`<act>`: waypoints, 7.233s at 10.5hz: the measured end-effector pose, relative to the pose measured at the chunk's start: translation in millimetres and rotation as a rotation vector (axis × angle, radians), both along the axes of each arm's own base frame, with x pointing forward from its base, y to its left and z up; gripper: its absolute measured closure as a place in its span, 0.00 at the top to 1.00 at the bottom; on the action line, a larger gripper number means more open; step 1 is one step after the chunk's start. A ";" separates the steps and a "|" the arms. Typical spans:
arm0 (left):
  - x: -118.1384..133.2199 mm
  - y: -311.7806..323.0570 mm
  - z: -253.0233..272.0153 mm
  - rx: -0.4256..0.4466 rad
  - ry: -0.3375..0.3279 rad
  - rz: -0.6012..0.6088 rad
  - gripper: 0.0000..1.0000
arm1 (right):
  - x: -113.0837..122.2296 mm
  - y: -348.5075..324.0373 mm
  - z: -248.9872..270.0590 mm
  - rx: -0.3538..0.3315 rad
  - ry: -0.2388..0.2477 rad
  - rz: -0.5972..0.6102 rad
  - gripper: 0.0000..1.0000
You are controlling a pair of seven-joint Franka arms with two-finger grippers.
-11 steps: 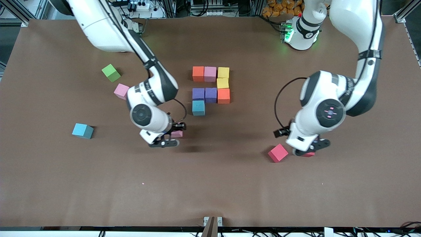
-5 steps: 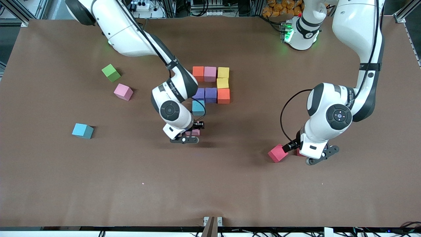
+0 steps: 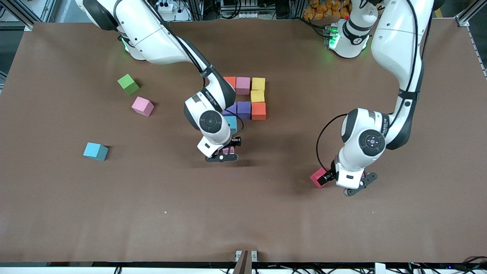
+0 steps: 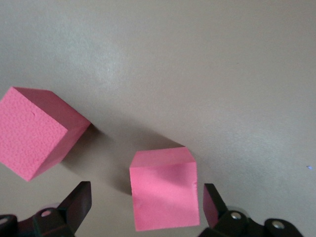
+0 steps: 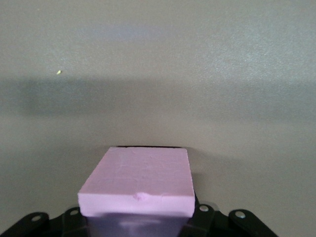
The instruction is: Form number 2 with 11 blocks
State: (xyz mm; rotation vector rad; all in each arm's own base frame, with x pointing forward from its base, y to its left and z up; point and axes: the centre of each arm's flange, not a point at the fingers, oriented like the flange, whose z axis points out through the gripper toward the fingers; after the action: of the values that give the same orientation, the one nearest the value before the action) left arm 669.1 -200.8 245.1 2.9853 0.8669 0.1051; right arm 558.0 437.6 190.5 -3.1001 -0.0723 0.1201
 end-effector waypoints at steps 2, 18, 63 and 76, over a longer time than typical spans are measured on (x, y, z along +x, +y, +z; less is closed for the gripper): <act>-1.9 -3.6 -5.7 0.000 0.008 0.015 1.00 | -1.6 2.2 0.2 -0.004 0.000 -0.023 0.63; -2.7 -15.6 -47.6 -0.015 -0.029 0.041 0.61 | -21.7 15.3 -3.4 -0.016 0.008 -0.069 0.63; -181.4 -273.3 -28.3 -0.012 0.155 0.987 0.61 | 109.4 -443.6 119.9 -0.022 0.085 -0.281 1.00; -181.7 -321.1 -43.4 -0.038 0.040 0.887 0.61 | 22.6 -551.0 22.5 -0.051 -0.034 -0.053 1.00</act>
State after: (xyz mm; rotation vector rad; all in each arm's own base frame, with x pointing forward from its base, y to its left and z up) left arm 487.4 -521.9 201.8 2.3306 2.0708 0.0418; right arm 580.6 -113.5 213.0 -3.1524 0.0114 0.0683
